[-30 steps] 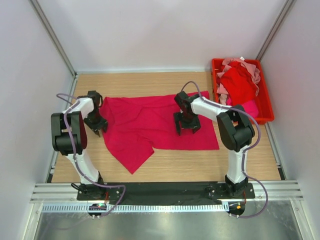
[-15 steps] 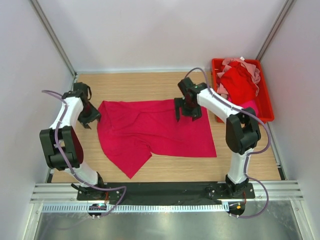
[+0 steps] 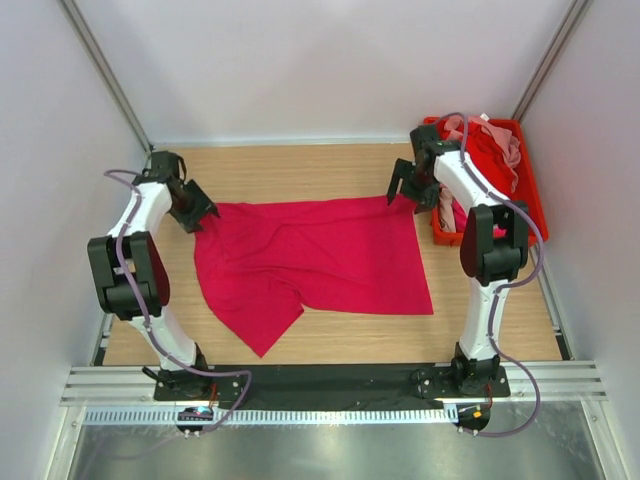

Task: Fold and stack the t-shirts
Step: Fold the tshirt

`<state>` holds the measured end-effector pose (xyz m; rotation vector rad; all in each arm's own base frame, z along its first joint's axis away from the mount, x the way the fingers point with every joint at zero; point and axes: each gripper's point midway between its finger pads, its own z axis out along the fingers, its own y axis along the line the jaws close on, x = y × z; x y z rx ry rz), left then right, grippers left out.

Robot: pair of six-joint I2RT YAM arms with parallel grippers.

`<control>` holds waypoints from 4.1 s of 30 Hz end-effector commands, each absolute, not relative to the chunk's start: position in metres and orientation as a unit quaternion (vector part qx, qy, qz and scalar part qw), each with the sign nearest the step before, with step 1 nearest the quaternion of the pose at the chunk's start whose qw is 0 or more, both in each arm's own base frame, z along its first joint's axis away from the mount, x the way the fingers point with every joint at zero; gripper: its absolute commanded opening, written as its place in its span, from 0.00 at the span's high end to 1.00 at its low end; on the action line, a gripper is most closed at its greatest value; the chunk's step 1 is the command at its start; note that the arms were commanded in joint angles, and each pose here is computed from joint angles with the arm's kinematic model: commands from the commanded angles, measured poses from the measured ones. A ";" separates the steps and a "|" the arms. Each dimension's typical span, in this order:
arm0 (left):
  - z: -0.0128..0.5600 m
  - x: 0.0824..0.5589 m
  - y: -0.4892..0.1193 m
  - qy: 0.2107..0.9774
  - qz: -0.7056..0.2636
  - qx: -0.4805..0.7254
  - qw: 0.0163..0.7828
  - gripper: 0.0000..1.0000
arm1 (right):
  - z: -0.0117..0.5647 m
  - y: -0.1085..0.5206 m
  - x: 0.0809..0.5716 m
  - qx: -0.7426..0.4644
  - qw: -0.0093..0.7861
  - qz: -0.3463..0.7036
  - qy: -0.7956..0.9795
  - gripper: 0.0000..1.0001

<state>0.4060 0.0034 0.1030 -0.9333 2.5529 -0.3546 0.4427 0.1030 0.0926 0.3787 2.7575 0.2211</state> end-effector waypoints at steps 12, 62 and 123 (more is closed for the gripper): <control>0.069 0.361 -0.018 0.927 -0.099 -0.327 0.155 0.62 | 0.090 0.101 0.453 0.125 0.177 0.099 0.971 0.22; 0.098 0.387 -0.033 0.927 -0.125 -0.302 0.183 1.00 | 0.072 0.067 0.504 0.173 0.232 0.034 0.956 0.52; 0.167 0.405 -0.002 0.900 -0.124 -0.346 0.235 1.00 | 0.100 0.078 0.478 0.174 0.152 0.075 0.970 0.99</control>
